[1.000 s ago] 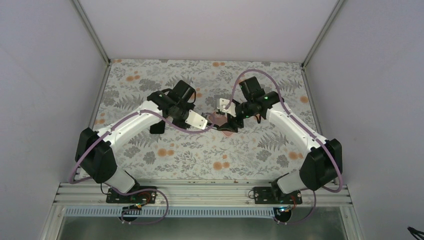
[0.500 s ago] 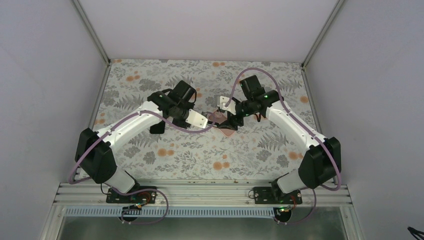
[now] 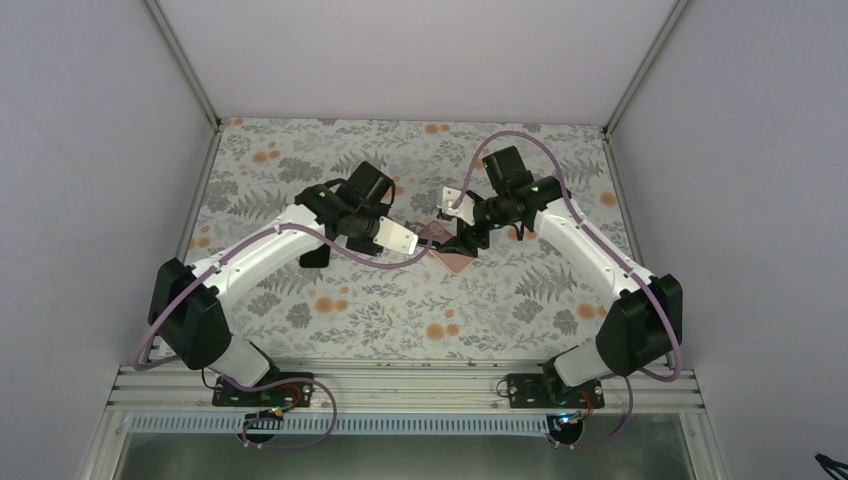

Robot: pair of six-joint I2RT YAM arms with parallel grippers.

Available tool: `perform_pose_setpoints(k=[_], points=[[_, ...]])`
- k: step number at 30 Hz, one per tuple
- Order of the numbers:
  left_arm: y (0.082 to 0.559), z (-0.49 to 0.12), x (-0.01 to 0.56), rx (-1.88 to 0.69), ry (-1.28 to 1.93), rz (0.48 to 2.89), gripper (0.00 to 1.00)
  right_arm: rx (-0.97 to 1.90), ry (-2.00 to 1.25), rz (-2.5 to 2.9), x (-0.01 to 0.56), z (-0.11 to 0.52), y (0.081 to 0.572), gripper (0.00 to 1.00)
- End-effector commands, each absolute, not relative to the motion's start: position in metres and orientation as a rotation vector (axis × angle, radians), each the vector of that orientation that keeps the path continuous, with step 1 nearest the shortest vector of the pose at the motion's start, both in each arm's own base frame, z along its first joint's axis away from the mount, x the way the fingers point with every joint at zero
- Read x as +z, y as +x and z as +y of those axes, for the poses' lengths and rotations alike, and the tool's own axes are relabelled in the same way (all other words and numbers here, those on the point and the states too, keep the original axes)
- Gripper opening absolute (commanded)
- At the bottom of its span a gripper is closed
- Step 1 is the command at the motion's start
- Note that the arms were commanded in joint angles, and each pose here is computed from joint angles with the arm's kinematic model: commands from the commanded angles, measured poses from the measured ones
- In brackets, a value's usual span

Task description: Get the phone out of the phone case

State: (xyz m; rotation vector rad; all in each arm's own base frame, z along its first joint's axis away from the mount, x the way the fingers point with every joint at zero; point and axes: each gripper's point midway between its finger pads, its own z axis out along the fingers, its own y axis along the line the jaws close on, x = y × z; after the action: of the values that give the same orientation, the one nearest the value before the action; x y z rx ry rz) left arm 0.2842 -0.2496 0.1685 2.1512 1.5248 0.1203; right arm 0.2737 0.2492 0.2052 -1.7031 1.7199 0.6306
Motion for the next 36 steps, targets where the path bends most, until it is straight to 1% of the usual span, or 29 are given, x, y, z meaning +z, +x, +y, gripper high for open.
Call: perform_pose_setpoints(k=[1, 21, 36], points=[[0.245, -0.268, 0.171, -0.028, 2.255, 1.361, 0.02, 0.461, -1.604, 1.602, 0.241, 0.251, 0.322, 0.79], [0.243, -0.269, 0.163, 0.001, 2.282, 1.360, 0.02, 0.385, -1.597, 1.616, 0.248, 0.238, 0.332, 0.82], [0.242, -0.266, 0.160, 0.008, 2.295, 1.362, 0.02, 0.318, -1.585, 1.622, 0.250, 0.229, 0.345, 0.82]])
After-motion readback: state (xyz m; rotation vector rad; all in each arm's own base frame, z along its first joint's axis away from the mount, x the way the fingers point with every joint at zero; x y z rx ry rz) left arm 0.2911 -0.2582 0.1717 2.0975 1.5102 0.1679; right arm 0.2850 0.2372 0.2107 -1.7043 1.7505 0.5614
